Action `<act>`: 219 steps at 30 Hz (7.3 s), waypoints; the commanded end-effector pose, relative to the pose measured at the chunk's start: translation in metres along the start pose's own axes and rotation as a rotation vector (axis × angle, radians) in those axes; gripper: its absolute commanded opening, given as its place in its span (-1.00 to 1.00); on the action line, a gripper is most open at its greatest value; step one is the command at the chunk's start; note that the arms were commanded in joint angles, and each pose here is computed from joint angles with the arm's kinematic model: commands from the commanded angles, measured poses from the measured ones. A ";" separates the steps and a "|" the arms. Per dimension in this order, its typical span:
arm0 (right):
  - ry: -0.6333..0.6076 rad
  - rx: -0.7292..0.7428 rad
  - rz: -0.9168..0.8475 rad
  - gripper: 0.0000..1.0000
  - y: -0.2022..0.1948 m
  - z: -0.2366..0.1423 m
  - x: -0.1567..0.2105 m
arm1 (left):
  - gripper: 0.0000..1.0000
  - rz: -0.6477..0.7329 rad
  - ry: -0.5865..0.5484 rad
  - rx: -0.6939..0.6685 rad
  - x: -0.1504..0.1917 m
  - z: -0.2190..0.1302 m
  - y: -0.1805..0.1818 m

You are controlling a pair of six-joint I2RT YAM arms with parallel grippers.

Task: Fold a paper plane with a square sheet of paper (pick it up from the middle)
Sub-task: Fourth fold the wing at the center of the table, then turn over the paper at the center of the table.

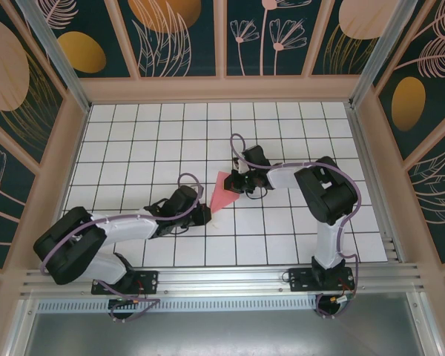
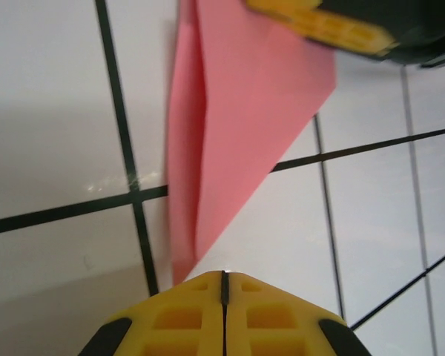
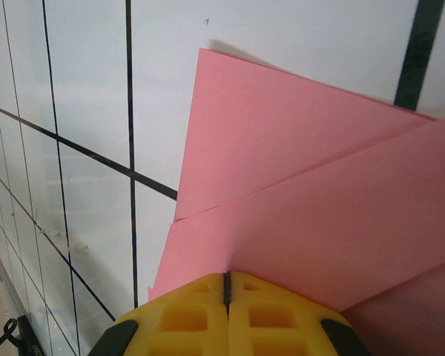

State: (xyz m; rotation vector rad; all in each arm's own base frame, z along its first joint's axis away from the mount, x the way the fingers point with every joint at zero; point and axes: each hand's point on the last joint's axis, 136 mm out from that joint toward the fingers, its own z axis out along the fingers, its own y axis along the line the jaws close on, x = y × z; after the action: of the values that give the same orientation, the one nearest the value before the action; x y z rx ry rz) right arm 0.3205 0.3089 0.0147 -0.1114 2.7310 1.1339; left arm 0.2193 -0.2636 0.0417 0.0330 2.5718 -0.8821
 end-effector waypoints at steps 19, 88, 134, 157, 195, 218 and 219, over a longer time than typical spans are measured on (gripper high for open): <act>0.094 0.246 0.117 -0.92 -0.074 0.017 0.036 | -0.96 -0.066 -0.093 -0.059 -0.022 0.029 0.010; -0.084 0.036 -0.029 -0.92 0.013 -0.041 -0.025 | -1.00 -0.075 0.066 -0.066 0.023 0.039 0.031; -0.073 0.026 -0.058 -0.48 0.054 -0.035 -0.009 | -0.41 0.012 -0.181 -0.002 -0.040 -0.023 -0.014; -0.101 0.033 0.054 -0.20 0.019 -0.022 -0.017 | 0.03 -0.161 -0.242 -0.023 -0.075 0.011 0.003; -0.096 -0.392 -0.178 -0.99 0.120 -0.085 -0.013 | 0.76 -0.221 -0.241 0.388 -0.081 -0.046 -0.033; -0.042 -0.589 -0.158 -0.96 0.155 -0.124 -0.011 | -0.01 -0.170 -0.302 0.680 -0.099 -0.078 -0.084; -0.045 -0.586 -0.155 -0.96 0.154 -0.124 -0.012 | -0.10 -0.170 -0.306 0.678 -0.099 -0.079 -0.084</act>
State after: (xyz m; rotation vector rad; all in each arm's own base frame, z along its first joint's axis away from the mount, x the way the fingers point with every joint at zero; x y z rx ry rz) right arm 0.2977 0.3322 0.1981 -0.3220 2.2705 1.7845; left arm 0.2646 -0.2750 0.1743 -0.1396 1.9846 -1.6311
